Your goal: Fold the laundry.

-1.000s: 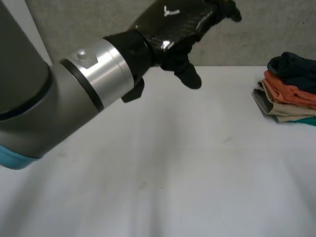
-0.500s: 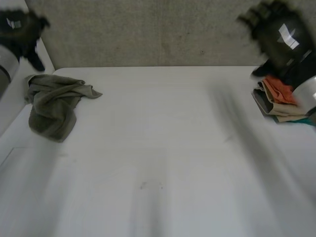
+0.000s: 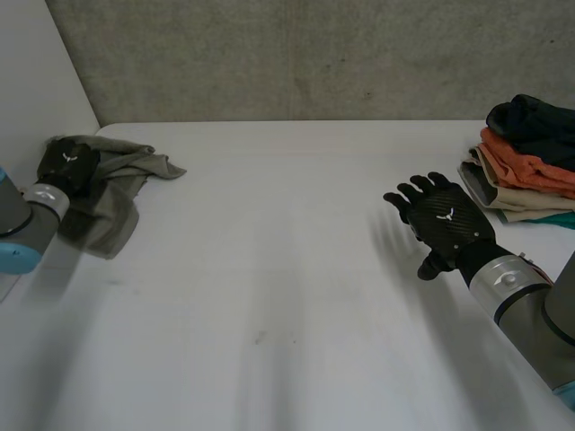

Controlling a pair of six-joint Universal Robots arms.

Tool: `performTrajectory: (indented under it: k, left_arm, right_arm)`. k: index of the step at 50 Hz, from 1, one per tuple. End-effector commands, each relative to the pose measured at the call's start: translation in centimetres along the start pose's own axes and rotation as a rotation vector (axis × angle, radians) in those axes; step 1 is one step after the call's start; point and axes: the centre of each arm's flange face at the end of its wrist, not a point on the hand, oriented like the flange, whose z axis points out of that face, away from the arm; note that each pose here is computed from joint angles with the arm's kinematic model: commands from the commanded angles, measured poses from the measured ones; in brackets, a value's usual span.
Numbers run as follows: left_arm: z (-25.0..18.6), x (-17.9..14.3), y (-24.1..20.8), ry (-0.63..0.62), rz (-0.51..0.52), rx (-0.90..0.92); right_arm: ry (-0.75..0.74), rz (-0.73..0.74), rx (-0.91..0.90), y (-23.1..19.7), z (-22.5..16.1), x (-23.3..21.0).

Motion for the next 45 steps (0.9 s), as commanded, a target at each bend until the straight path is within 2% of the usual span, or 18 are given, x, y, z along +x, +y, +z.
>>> performTrajectory:
  k: [1, 5, 6, 10, 13, 15, 17, 20, 24, 25, 29, 33, 37, 45]
  left_arm:
    - [-2.0, -1.0, -9.5, -0.061, -0.019, 0.137]
    - [-4.7, 0.5, -14.8, -0.012, -0.104, 0.227]
    - [-6.3, 1.5, -17.7, 0.020, -0.152, 0.278]
    - [-10.3, 3.5, -22.9, 0.109, -0.275, 0.361]
    - [-12.1, 4.7, -25.2, 0.152, -0.323, 0.410]
    - [-12.3, 4.5, -26.1, 0.137, -0.341, 0.445]
    - [-11.4, 4.6, -25.4, 0.125, -0.334, 0.435]
    - [-9.3, 5.7, -21.8, 0.121, -0.302, 0.333]
    - [-6.9, 3.6, -16.2, 0.061, -0.148, 0.165]
    - [-6.1, 2.5, -13.4, 0.042, -0.077, 0.093]
    - [-5.0, 1.1, -8.2, 0.029, 0.093, -0.020]
    - [-3.8, 0.7, -5.1, 0.035, 0.175, -0.049]
    - [-2.6, -0.8, -2.3, 0.036, 0.163, -0.047]
    - [-0.6, -0.6, 1.5, 0.054, 0.127, -0.027]
  right_arm:
    - [0.009, -0.001, 0.005, -0.1, 0.1, 0.3]
    - [0.031, -0.005, 0.009, -0.4, 0.1, 0.7]
    - [0.035, -0.004, 0.008, -0.4, 0.1, 0.8]
    - [0.048, -0.006, 0.007, -0.5, 0.1, 1.0]
    - [0.050, -0.006, 0.008, -0.6, 0.1, 1.1]
    - [0.049, -0.006, 0.007, -0.5, 0.1, 1.2]
    - [0.045, -0.004, 0.001, -0.4, 0.1, 1.1]
    - [0.041, -0.003, -0.002, -0.3, 0.0, 1.0]
    - [0.035, -0.002, 0.000, -0.3, 0.0, 0.8]
    - [0.028, -0.002, 0.001, -0.3, 0.0, 0.7]
    - [0.023, 0.001, -0.002, -0.2, 0.0, 0.5]
    - [0.026, 0.001, -0.006, -0.1, 0.1, 0.5]
    - [0.029, -0.002, -0.007, -0.1, 0.1, 0.5]
    - [0.023, 0.009, -0.031, 0.9, 0.4, 0.3]
